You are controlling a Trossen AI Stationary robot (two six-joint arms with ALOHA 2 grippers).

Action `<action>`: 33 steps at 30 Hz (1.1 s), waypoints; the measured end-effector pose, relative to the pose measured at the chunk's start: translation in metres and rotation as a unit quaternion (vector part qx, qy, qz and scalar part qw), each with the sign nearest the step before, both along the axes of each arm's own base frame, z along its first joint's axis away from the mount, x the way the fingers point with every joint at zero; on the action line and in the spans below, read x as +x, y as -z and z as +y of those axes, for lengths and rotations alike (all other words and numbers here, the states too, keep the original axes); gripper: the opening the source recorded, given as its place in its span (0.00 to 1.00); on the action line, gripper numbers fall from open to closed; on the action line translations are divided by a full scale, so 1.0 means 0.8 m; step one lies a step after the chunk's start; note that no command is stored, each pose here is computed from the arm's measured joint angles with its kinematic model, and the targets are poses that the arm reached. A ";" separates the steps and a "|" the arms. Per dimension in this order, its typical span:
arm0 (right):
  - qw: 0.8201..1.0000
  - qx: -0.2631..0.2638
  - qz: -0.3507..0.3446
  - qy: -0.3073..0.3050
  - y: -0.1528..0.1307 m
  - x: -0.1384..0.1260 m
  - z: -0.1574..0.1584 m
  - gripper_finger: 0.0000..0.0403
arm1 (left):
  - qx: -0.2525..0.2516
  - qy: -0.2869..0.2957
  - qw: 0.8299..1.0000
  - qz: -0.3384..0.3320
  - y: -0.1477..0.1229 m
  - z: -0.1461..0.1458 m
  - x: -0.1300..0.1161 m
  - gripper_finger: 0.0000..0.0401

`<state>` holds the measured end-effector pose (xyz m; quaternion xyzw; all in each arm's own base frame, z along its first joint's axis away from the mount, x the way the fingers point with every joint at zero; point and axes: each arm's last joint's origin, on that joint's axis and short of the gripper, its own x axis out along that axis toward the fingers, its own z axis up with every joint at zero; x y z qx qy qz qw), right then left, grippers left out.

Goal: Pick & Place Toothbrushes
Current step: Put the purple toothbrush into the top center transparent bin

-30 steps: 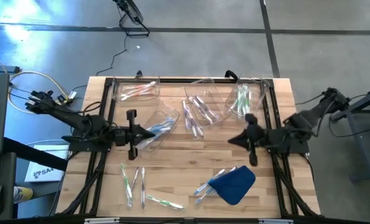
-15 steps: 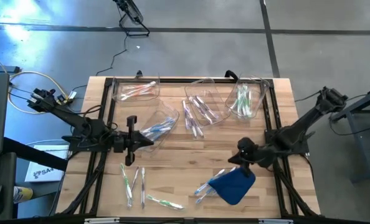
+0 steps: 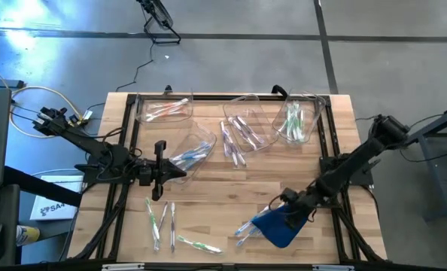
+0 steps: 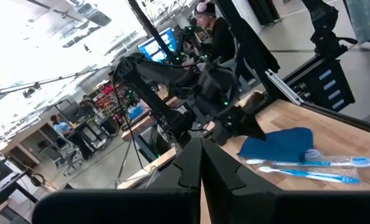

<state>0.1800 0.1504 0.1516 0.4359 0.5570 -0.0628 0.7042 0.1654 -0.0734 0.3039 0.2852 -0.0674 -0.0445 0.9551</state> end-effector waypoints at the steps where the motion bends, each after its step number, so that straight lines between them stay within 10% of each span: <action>1: 1.000 0.002 0.014 -0.002 0.006 -0.001 0.004 0.01 | 0.000 0.000 1.000 0.000 0.000 0.000 0.000 0.00; 33: 0.961 0.027 0.271 -0.043 0.042 -0.032 0.012 0.01 | -0.001 0.000 1.000 -0.001 -0.001 0.000 0.000 0.00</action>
